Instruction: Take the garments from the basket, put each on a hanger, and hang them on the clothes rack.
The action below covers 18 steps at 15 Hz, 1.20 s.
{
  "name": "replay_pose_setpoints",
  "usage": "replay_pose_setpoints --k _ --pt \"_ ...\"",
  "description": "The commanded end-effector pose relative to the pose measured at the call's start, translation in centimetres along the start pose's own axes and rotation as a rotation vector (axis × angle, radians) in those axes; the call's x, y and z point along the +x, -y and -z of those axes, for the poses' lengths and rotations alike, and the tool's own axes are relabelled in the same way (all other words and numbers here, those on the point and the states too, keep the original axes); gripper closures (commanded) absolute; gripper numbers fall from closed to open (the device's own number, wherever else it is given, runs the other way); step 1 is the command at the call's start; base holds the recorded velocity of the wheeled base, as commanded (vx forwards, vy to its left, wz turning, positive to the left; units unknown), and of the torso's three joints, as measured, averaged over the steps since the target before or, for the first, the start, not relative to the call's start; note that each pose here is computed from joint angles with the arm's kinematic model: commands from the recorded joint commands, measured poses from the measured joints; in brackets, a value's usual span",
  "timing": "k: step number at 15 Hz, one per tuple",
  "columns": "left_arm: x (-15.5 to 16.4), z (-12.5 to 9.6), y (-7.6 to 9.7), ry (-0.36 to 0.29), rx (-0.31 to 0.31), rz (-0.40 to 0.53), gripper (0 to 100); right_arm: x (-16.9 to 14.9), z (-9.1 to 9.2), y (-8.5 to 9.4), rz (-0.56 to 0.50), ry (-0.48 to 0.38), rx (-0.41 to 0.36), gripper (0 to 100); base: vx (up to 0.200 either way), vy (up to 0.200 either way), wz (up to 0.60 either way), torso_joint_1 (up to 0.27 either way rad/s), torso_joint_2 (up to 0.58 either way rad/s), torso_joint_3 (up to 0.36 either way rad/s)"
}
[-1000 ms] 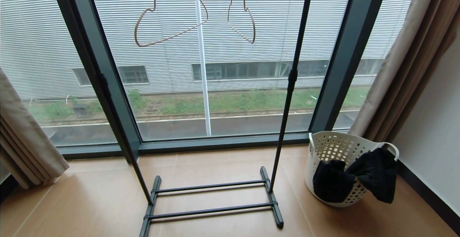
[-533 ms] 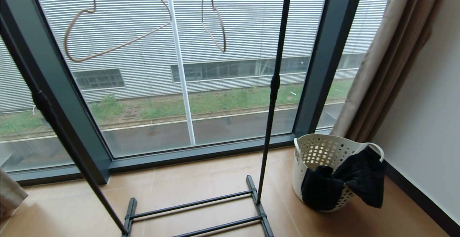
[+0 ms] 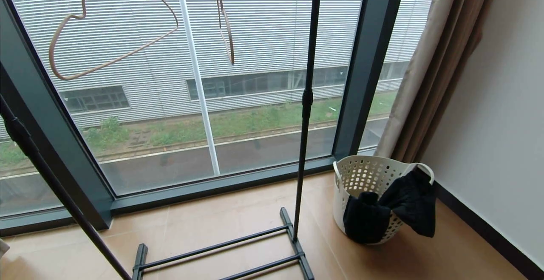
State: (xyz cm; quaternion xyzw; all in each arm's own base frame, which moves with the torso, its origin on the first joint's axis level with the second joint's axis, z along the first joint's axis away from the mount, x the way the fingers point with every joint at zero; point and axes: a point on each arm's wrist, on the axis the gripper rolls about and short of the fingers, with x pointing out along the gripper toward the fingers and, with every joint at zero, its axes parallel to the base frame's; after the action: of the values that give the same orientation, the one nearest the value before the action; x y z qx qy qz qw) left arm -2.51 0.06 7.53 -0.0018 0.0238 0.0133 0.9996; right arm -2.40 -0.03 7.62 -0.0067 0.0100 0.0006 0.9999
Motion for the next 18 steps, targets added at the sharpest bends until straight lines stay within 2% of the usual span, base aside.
replay_pose_setpoints --k 1,13,15,18 --pt "0.00 0.00 0.00 -0.001 0.000 -0.001 0 0.00 0.00 0.00 0.000 0.000 -0.001 0 0.000 -0.200 0.00 -0.002 0.00 0.002" --pt "0.00 0.00 0.00 -0.001 0.000 -0.001 0 0.00 0.00 0.00 0.000 0.000 -0.001 0 0.000 -0.200 0.00 0.002 0.00 0.002" --pt "0.02 0.04 0.00 -0.003 0.000 -0.001 0 0.00 0.00 0.00 0.000 0.000 -0.001 0 0.200 -0.200 0.00 0.000 0.00 0.005" --pt "0.02 0.04 -0.01 -0.003 0.001 -0.003 0 0.00 0.00 0.00 0.000 0.000 -0.001 0 0.200 0.000 0.00 0.002 0.00 0.004"
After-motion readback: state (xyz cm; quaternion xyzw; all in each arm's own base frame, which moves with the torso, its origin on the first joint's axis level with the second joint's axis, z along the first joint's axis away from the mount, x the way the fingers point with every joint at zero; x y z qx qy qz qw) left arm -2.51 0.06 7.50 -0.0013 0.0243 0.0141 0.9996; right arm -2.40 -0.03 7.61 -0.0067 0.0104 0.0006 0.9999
